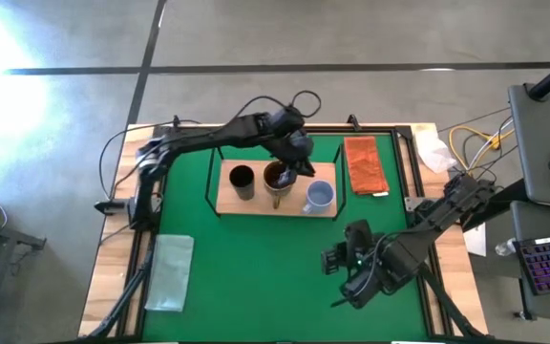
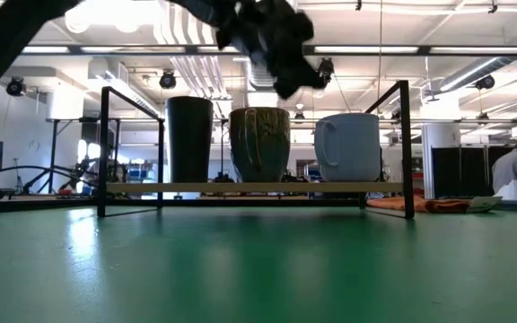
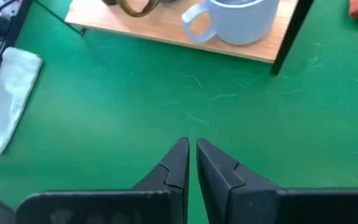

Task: Stack small to large cups/mugs on shelf
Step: Adjust the mugs including the cup

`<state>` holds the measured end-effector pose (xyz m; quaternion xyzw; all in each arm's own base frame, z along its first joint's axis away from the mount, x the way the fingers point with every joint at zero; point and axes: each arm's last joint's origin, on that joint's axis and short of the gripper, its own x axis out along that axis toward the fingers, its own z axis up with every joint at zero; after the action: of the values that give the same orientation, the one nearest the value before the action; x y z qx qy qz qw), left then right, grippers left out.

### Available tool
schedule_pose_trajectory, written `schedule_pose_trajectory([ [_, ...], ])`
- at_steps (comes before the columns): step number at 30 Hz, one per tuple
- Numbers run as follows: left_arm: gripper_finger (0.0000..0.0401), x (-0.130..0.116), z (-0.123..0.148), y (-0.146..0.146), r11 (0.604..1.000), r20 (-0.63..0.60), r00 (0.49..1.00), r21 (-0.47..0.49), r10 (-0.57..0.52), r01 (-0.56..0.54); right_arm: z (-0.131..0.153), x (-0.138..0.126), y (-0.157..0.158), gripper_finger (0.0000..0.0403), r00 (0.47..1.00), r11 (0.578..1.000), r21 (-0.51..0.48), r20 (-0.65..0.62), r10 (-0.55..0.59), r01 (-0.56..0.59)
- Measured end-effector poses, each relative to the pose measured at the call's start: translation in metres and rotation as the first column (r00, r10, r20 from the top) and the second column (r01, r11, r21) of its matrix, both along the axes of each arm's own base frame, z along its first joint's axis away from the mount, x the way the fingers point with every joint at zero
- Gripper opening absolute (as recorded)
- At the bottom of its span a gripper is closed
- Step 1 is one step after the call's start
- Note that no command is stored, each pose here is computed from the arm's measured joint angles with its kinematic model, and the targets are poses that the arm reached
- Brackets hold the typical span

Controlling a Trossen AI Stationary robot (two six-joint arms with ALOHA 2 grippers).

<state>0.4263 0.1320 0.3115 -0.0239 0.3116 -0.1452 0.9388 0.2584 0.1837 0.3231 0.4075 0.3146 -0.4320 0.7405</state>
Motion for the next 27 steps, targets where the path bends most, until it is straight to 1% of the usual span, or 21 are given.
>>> schedule_pose_trajectory([
  [2, 0.003, 0.003, -0.017, 0.006, 1.0, -0.048, 0.999, 0.005, -0.01, 0.01, -0.001, 0.0, -0.001, 0.0022, 1.0, 1.0, 0.009, 0.008, -0.028, 0.028],
  [5, 0.0027, 0.007, -0.037, 0.013, 1.0, -0.084, 0.996, 0.011, -0.019, 0.02, -0.002, 0.004, -0.006, 0.0022, 0.997, 0.997, 0.025, 0.021, -0.079, 0.079],
  [8, 0.0027, 0.01, -0.046, 0.017, 1.0, -0.096, 0.995, 0.008, -0.016, 0.016, -0.004, 0.012, -0.017, 0.0022, 0.993, 0.993, 0.026, 0.015, -0.119, 0.118],
  [11, 0.0027, 0.012, -0.045, 0.021, 1.0, -0.067, 0.998, 0.024, -0.012, 0.013, -0.007, 0.022, -0.032, 0.0022, 0.99, 0.99, 0.034, -0.021, -0.138, 0.139],
  [14, 0.0027, 0.013, -0.045, 0.023, 0.999, -0.046, 0.999, 0.031, -0.005, 0.006, -0.011, 0.036, -0.048, 0.0022, 0.993, 0.993, 0.054, -0.049, -0.106, 0.109],
  [18, 0.0027, 0.012, -0.047, 0.023, 0.999, -0.05, 0.999, 0.043, -0.013, 0.015, -0.019, 0.051, -0.066, 0.0022, 0.996, 0.994, 0.07, -0.043, -0.081, 0.084],
  [25, 0.0027, 0.012, -0.049, 0.023, 0.997, -0.051, 0.998, 0.067, -0.032, 0.035, -0.02, 0.06, -0.087, 0.0022, 0.991, 0.99, 0.07, -0.048, -0.122, 0.125],
  [27, 0.0027, 0.012, -0.05, 0.023, 0.997, -0.051, 0.998, 0.067, -0.032, 0.035, -0.021, 0.061, -0.092, 0.0022, 0.991, 0.988, 0.096, -0.072, -0.113, 0.119],
])
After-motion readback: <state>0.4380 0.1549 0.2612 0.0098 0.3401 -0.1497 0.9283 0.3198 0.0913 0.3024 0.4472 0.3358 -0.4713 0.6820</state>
